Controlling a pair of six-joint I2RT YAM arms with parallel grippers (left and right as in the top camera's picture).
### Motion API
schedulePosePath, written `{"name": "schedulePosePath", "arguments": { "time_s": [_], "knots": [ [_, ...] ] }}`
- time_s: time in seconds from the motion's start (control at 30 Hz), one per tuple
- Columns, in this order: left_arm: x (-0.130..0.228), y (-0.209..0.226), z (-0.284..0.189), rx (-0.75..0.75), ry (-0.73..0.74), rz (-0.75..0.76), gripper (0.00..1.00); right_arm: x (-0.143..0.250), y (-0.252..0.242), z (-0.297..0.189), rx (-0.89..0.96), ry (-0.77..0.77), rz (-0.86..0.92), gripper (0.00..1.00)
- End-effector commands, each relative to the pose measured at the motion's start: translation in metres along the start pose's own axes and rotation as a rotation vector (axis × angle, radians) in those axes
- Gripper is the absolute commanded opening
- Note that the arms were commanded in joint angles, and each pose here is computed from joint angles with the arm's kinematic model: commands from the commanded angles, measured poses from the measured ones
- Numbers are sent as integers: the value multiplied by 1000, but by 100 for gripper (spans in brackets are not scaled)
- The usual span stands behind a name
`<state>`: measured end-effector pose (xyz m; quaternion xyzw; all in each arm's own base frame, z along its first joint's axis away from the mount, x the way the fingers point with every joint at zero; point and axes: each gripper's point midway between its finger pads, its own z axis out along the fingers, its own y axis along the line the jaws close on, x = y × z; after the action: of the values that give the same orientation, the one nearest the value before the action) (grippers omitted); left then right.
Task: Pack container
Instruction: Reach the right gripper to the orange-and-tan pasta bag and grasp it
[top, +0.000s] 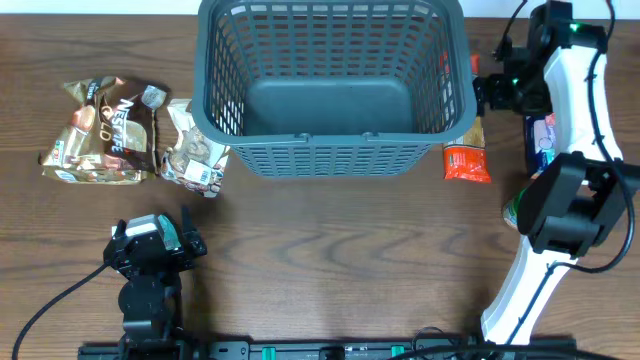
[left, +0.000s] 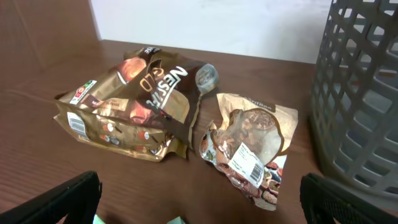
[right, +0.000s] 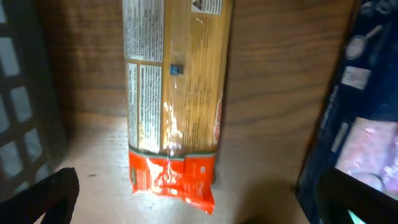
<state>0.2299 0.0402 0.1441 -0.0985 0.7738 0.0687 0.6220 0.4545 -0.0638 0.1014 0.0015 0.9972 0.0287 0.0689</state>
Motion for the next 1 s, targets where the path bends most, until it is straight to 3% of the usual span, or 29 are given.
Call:
{"name": "schedulePosePath", "arguments": {
  "time_s": [0.0,0.1,0.27,0.6,0.97],
  "knots": [
    [12,2,3,-11,26,15,99,5,10,17,-20,24,45,96],
    [12,2,3,-11,26,15,99,7,12,30,-20,27,81,94],
    [12,2,3,-11,26,15,99,8,24,52,-22,17,54,99],
    [12,2,3,-11,26,15,99,-13,42,72,25,-78,-4,99],
    [12,2,3,-11,26,15,99,-28,5,68,104,-154,113,99]
  ]
}}
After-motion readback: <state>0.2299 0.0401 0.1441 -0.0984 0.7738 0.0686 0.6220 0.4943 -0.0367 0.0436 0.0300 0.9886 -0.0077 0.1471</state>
